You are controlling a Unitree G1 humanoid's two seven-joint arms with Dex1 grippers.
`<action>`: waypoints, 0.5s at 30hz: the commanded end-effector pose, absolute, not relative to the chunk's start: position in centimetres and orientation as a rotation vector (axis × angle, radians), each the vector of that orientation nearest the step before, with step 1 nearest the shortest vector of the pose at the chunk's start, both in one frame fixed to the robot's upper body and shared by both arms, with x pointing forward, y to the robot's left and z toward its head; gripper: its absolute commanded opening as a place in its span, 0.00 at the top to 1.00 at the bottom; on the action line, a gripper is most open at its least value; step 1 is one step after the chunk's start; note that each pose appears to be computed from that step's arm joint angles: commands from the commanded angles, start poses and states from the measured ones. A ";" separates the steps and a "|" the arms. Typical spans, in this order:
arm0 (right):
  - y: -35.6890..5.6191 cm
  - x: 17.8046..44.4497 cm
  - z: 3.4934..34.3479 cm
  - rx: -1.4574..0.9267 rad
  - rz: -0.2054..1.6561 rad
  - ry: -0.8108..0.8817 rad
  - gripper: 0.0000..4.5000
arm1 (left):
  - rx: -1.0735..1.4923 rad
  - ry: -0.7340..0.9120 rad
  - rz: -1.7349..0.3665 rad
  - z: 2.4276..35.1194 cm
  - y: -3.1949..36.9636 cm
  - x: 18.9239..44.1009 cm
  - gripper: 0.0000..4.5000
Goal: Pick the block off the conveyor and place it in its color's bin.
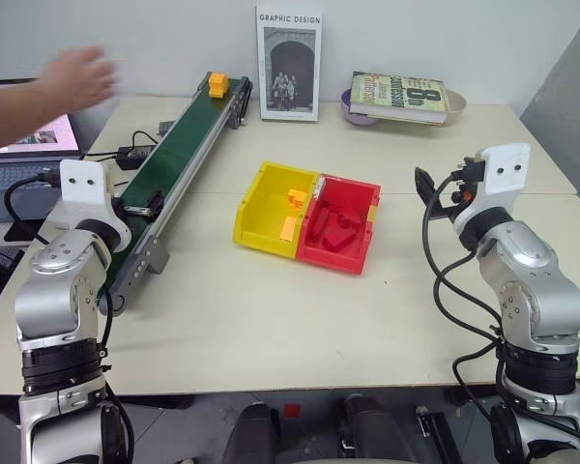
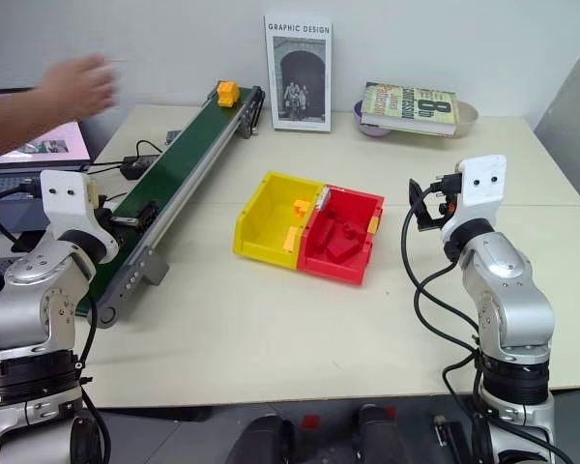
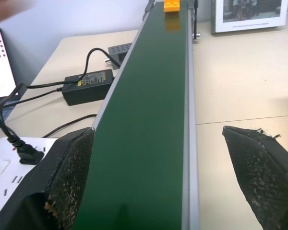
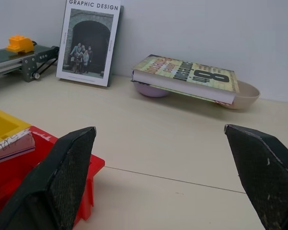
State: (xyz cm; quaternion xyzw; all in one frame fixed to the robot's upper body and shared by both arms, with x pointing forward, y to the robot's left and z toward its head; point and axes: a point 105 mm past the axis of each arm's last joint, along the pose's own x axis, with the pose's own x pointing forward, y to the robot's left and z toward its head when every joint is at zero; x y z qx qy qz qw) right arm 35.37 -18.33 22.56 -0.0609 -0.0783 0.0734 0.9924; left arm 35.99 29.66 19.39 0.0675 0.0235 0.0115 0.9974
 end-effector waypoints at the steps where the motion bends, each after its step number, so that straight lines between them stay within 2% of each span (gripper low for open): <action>1: -18.5 35.1 24.3 -0.141 0.141 -0.225 0.00 | 0.133 -0.023 0.020 21.2 29.5 35.8 0.01; 6: -18.5 35.2 24.8 -0.139 0.142 -0.233 0.00 | 0.131 -0.045 0.006 21.8 29.5 35.4 0.01; 12: -18.2 35.7 25.5 -0.158 0.186 -0.248 0.00 | 0.122 -0.078 0.062 22.5 31.4 35.0 0.01; 15: -16.5 35.7 26.1 -0.150 0.308 -0.262 0.00 | 0.123 -0.088 0.029 22.9 30.9 34.8 0.01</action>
